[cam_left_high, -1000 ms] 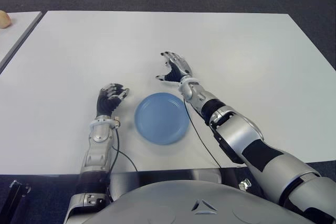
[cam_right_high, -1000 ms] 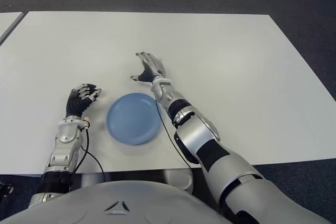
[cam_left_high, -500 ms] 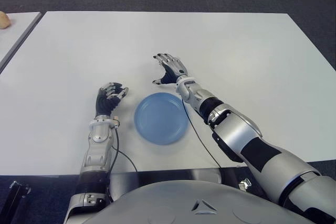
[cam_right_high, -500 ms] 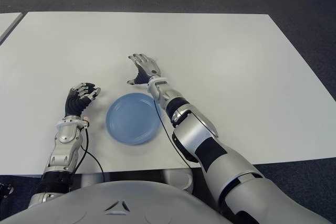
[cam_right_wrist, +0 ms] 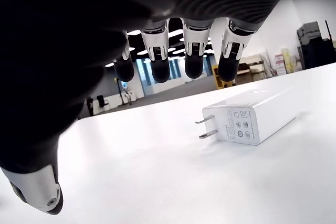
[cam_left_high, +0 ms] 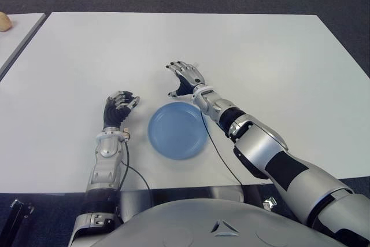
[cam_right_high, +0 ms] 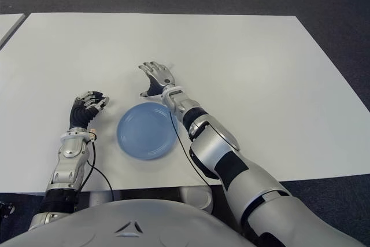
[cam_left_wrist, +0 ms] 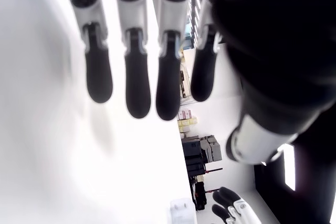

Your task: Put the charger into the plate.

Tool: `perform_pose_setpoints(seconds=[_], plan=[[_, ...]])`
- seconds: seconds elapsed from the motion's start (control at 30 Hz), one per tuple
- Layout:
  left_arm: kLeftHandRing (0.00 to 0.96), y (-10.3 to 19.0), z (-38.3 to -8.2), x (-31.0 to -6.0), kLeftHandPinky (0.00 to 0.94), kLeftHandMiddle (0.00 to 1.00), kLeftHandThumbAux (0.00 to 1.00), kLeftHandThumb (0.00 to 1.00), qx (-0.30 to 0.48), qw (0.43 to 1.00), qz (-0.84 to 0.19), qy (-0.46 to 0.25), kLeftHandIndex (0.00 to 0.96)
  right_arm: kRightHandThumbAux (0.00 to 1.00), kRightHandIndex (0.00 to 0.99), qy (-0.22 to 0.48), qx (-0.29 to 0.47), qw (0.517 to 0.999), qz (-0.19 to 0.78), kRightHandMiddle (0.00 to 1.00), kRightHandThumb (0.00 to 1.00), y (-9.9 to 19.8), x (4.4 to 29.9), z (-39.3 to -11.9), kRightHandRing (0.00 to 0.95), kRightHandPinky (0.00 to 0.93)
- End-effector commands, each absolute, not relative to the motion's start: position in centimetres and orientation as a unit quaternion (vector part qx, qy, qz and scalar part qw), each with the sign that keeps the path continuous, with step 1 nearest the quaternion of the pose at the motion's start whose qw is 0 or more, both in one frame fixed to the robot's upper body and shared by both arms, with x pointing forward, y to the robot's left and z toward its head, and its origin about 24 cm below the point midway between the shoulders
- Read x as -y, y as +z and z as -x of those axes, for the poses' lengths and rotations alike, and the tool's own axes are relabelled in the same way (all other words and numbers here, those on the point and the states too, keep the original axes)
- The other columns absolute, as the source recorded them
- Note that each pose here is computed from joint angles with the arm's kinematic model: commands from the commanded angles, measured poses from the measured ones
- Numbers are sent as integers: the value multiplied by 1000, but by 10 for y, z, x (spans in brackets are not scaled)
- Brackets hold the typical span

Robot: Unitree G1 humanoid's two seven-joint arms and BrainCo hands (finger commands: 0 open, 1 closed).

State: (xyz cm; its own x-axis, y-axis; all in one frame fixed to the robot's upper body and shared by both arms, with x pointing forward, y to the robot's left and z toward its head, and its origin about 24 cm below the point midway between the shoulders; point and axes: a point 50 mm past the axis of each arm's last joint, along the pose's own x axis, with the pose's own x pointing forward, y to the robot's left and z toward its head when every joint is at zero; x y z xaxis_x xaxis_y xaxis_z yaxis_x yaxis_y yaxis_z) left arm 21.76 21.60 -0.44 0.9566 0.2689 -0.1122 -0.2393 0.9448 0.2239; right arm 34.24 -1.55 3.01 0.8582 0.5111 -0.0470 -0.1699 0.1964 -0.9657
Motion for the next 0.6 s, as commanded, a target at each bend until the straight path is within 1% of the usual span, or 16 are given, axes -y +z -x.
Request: perform_pose_setpoints(seconds=[0.03, 0.23, 0.47, 0.6], plan=[[500, -9, -216, -218, 483, 489, 723, 700, -85, 982, -108, 126, 422, 679, 32, 232, 132, 764, 587, 0, 589, 26, 18, -341, 1, 87], [505, -9, -217, -218, 488, 491, 722, 701, -84, 983, -108, 124, 422, 687, 48, 227, 119, 773, 581, 0, 551, 25, 22, -342, 2, 91], [506, -9, -217, -218, 484, 493, 722, 702, -87, 982, -110, 124, 422, 691, 49, 218, 102, 778, 581, 0, 531, 25, 28, -345, 0, 86], [496, -9, -216, -219, 473, 485, 722, 701, -90, 982, -111, 125, 422, 687, 50, 204, 91, 785, 578, 0, 526, 26, 37, -349, 0, 93]])
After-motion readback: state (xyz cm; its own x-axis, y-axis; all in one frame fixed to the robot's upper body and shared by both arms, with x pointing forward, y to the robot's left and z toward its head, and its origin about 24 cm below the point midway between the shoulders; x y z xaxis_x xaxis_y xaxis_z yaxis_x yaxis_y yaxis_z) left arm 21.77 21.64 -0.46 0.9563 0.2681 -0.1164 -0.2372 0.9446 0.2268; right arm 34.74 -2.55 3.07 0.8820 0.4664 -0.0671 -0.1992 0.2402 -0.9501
